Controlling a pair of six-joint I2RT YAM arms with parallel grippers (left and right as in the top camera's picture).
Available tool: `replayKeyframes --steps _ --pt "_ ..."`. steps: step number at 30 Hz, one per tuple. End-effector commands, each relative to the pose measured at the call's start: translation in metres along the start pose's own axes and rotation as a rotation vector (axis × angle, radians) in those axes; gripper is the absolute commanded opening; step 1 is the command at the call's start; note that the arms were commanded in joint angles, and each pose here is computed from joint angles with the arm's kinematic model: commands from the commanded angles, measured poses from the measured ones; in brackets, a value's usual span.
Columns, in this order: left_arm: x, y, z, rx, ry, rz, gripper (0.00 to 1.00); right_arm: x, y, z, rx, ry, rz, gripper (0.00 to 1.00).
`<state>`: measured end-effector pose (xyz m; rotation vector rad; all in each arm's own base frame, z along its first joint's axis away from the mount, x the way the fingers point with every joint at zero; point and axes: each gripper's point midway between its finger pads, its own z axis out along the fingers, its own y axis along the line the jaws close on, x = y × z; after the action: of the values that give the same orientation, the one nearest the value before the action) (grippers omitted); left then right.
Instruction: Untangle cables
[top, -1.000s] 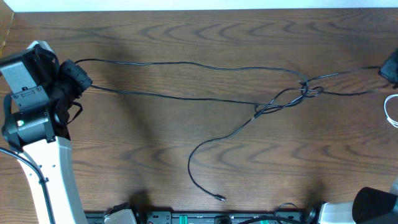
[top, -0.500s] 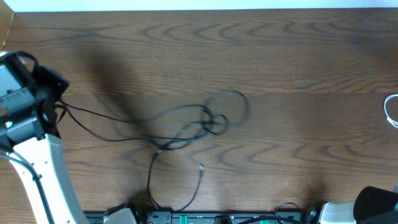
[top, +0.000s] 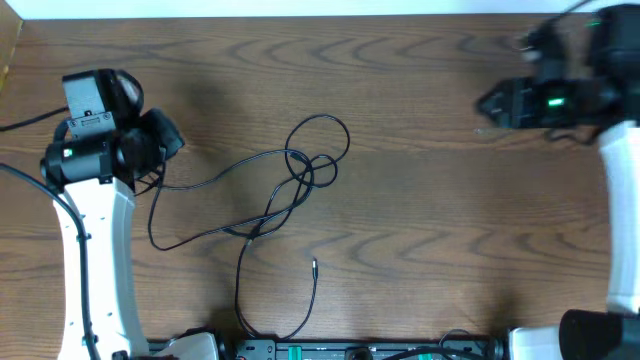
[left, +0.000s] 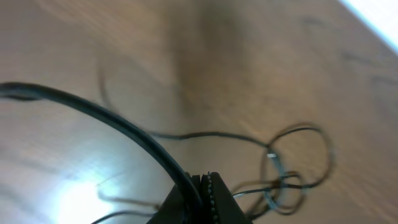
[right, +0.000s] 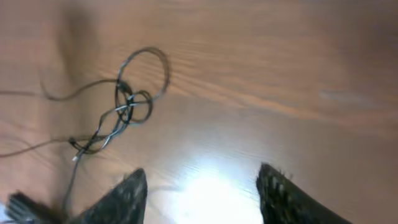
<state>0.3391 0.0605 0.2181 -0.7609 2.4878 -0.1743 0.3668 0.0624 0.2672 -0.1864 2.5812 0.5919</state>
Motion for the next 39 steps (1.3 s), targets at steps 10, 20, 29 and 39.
replayKeyframes --steps 10,20,29,39 --pt "0.017 0.032 0.019 -0.174 0.099 0.021 0.08 0.061 0.087 0.141 -0.081 0.075 -0.311 0.6" --pt "0.02 0.033 0.019 -0.178 0.108 0.021 0.08 0.078 0.125 0.218 0.08 -0.074 -0.365 0.61" --pt "0.021 0.034 0.019 -0.18 0.114 0.022 0.08 0.105 0.123 0.299 0.128 -0.06 -0.347 0.58" --pt "0.023 0.034 0.018 -0.184 0.123 0.021 0.07 0.117 0.111 0.319 0.157 -0.04 -0.264 0.37"
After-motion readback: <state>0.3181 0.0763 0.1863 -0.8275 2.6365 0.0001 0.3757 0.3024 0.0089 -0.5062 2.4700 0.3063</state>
